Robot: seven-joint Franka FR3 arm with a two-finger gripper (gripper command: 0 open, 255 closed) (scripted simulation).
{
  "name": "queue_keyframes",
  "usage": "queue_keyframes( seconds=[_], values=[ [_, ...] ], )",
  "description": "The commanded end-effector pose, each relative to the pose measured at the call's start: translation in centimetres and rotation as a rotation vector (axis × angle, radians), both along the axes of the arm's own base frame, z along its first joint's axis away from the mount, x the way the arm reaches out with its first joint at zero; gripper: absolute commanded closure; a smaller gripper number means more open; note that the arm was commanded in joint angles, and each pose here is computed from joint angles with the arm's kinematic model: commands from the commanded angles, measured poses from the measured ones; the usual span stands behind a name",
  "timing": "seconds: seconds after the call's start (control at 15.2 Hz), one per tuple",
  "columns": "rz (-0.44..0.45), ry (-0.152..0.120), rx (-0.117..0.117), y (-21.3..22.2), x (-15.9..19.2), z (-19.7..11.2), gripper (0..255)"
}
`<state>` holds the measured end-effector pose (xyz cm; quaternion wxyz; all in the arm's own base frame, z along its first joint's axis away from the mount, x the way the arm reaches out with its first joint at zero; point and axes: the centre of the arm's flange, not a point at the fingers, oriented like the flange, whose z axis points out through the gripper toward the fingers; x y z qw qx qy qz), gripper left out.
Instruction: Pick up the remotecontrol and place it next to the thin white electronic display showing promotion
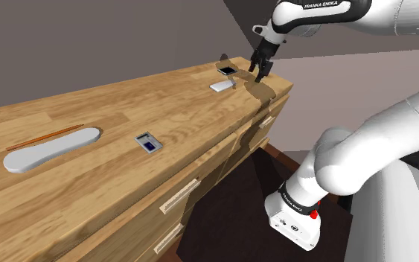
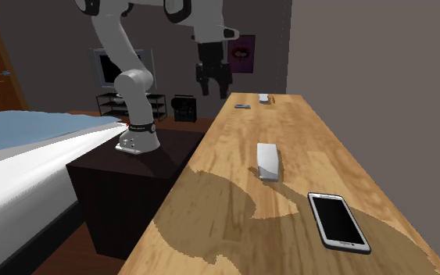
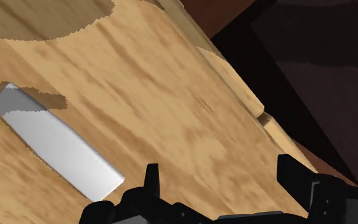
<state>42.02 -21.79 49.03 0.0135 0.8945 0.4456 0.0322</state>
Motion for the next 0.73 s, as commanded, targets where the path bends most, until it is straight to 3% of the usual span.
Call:
queue_keyframes(
  seconds=[0.0,0.66],
  values=[
    [0.08,0.007,-0.005,-1.9,1.8,-1.1,0],
    [0.442,0.045,-0.013,-7.9,12.2,-7.6,0]
  ],
)
